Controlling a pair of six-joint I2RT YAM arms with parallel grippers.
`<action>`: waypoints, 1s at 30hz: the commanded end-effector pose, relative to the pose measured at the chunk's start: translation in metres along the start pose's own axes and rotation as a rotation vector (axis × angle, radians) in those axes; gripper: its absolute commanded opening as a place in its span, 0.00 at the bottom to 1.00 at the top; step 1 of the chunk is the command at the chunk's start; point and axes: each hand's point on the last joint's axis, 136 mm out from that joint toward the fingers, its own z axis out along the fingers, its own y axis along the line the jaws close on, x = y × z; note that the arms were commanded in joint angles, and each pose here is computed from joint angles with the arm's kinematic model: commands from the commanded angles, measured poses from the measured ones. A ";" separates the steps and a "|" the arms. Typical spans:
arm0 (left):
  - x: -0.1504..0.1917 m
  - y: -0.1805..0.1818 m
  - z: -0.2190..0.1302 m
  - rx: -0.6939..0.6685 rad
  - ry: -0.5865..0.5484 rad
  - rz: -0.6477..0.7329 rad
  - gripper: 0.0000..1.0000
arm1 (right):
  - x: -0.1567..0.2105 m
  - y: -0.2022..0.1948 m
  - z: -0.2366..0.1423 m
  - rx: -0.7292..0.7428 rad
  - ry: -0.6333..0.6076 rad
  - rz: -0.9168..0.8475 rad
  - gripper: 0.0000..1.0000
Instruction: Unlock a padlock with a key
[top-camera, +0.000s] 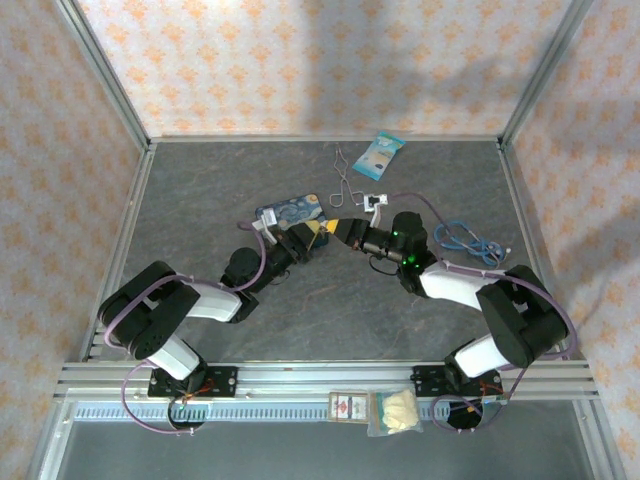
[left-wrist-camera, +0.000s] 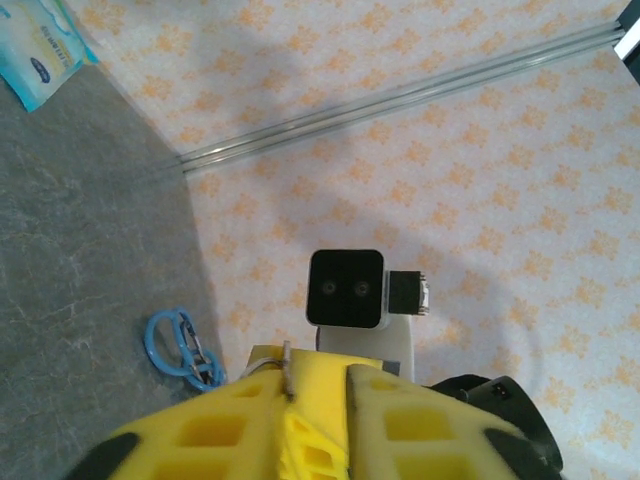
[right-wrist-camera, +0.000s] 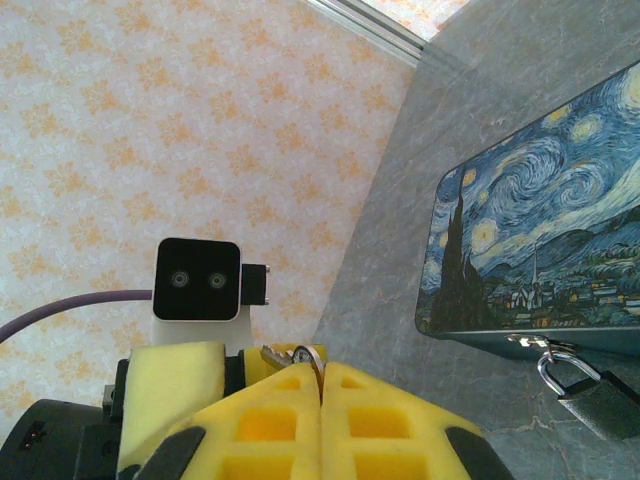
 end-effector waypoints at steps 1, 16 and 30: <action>0.000 -0.020 0.007 0.067 0.013 0.044 0.09 | -0.005 0.013 0.002 -0.034 -0.014 -0.024 0.00; -0.008 -0.012 0.009 -0.041 0.189 0.300 0.00 | -0.025 0.017 -0.023 0.052 0.066 -0.258 0.36; 0.011 -0.032 0.012 0.024 0.351 0.406 0.00 | -0.007 0.041 -0.025 -0.129 0.139 -0.268 0.37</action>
